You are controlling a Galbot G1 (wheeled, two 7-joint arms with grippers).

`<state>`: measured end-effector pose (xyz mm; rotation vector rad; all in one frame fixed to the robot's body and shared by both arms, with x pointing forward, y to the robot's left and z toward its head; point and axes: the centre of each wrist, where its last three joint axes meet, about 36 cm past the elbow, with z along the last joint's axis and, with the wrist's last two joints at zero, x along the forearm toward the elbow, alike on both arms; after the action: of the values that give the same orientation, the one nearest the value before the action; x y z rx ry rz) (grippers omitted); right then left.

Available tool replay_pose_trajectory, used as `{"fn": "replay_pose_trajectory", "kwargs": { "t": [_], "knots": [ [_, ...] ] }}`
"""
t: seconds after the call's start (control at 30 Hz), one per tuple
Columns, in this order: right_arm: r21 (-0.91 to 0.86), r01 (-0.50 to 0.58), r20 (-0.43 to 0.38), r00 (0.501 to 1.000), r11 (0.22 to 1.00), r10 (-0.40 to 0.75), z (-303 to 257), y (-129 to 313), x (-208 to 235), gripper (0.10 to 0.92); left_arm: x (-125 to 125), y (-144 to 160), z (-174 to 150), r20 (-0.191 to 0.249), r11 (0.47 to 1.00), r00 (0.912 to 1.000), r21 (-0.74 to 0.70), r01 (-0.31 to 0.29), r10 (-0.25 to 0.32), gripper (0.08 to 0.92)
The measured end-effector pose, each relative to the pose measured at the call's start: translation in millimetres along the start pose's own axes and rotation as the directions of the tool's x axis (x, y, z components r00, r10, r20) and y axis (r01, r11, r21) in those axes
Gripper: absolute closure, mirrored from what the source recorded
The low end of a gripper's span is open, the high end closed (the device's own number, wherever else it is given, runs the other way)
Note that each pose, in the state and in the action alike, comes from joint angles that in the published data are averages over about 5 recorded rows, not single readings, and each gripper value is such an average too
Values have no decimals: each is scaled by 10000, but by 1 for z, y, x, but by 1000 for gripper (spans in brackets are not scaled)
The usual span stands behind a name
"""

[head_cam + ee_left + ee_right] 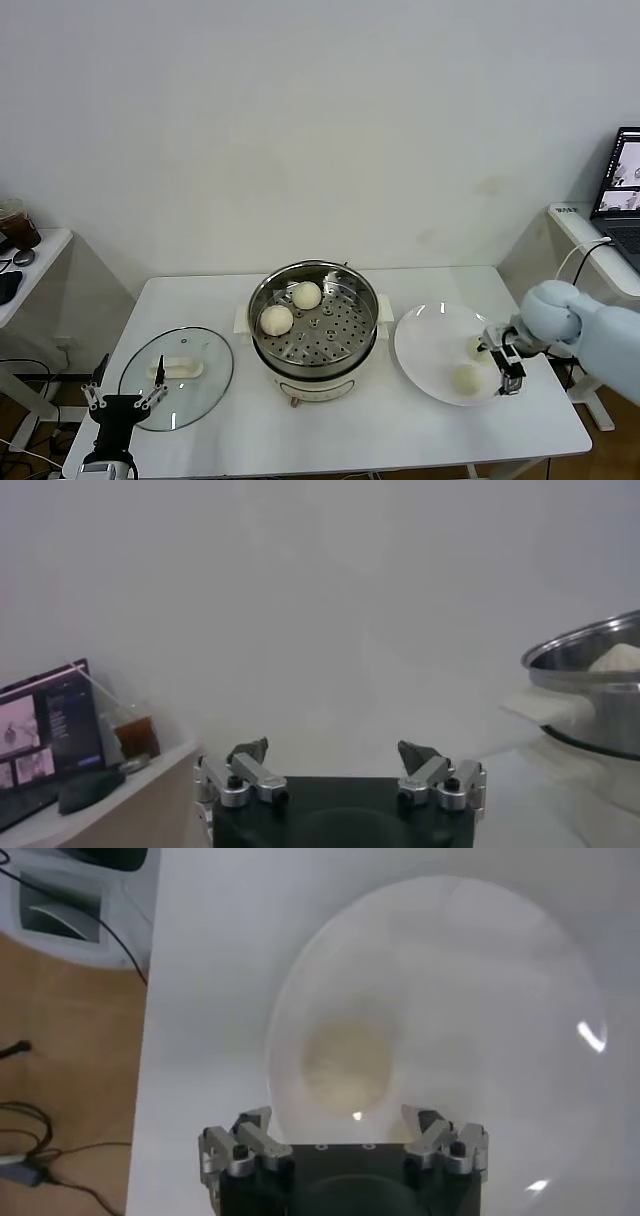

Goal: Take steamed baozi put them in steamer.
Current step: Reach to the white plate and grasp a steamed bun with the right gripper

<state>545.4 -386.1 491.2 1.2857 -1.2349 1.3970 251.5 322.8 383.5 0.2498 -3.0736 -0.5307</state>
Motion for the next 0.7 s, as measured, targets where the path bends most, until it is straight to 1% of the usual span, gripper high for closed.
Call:
{"fn": "replay_pose_trajectory", "kwargs": {
  "t": [0.53,0.63,0.7],
  "knots": [
    [-331,-184,235,9995,9993,192,-11,-6,-29,201,1,1,0,-16,10000,10000,-27,80,-80,177],
    [-374,-173,196,9996,9992,181,-14,-8,-32,216,1,1,0,-12,10000,10000,-21,85,-85,177],
    [-406,-154,153,9998,9991,160,-15,-9,-34,241,0,1,0,-11,10000,10000,-17,95,-95,177]
  ]
}}
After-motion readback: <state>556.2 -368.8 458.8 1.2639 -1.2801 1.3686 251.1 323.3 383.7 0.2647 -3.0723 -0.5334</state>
